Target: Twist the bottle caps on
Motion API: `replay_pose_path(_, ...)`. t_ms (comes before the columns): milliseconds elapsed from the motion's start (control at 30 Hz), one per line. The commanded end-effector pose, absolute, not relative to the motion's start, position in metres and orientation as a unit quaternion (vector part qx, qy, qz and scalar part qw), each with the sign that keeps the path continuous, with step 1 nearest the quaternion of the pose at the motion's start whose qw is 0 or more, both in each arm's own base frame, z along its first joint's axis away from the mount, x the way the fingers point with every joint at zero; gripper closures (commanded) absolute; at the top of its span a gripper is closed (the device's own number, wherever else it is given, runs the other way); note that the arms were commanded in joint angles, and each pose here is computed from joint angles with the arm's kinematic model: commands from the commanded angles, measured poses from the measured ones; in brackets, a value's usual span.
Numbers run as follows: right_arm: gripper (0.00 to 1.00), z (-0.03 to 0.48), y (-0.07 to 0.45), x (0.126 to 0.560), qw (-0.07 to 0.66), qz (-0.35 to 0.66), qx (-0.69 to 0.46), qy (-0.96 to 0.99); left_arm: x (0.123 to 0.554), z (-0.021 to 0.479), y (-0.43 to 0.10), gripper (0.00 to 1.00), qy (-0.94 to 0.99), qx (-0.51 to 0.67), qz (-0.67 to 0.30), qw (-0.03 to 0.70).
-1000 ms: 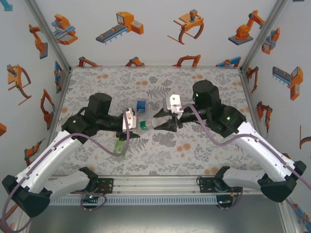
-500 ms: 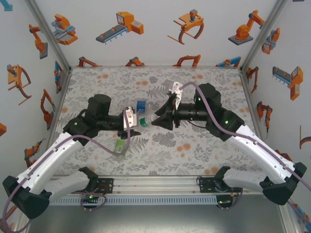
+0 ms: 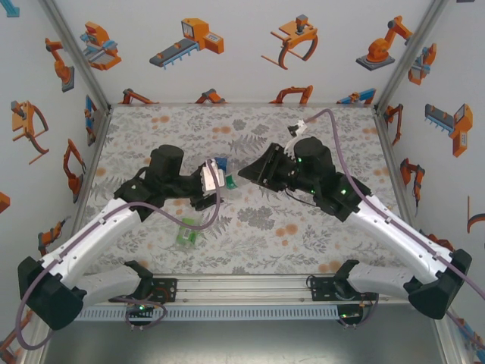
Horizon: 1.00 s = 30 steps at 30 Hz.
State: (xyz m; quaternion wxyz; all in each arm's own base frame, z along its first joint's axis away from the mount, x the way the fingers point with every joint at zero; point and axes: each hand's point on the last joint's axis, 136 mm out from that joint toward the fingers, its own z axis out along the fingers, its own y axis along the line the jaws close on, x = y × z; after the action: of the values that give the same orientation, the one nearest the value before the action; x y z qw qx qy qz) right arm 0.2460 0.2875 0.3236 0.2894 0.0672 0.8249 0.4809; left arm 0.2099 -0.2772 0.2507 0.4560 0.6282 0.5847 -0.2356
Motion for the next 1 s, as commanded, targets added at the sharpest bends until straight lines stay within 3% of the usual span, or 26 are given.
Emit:
replay_pose_path(0,0.77,0.281,0.277,0.243,0.238,0.423,0.118,0.866,0.2,0.315,-0.299,1.0,0.482,0.635,-0.269,0.541)
replay_pose_path(100,0.62,0.298,0.278,0.246,0.266,0.425,0.08,0.862,0.195,0.31,-0.299,1.0,0.478,0.647,-0.276,0.526)
replay_pose_path(167,0.45,0.315,0.278,0.248,0.293,0.424,0.04,0.856,0.194,0.308,-0.297,1.0,0.483,0.649,-0.274,0.52)
replay_pose_path(300,0.35,0.359,0.278,0.243,0.364,0.423,-0.074,0.827,0.191,0.305,-0.294,1.0,0.487,0.65,-0.274,0.515)
replay_pose_path(667,0.34,0.431,0.282,0.187,0.531,0.365,-0.43,0.633,0.171,0.305,-0.289,1.0,0.484,0.664,-0.303,0.483)
replay_pose_path(800,0.3,0.432,0.288,0.149,0.539,0.359,-0.56,0.517,0.161,0.306,-0.288,1.0,0.478,0.67,-0.321,0.468)
replay_pose_path(967,0.3,0.423,0.292,0.13,0.517,0.358,-0.628,0.459,0.152,0.309,-0.285,1.0,0.474,0.671,-0.336,0.461)
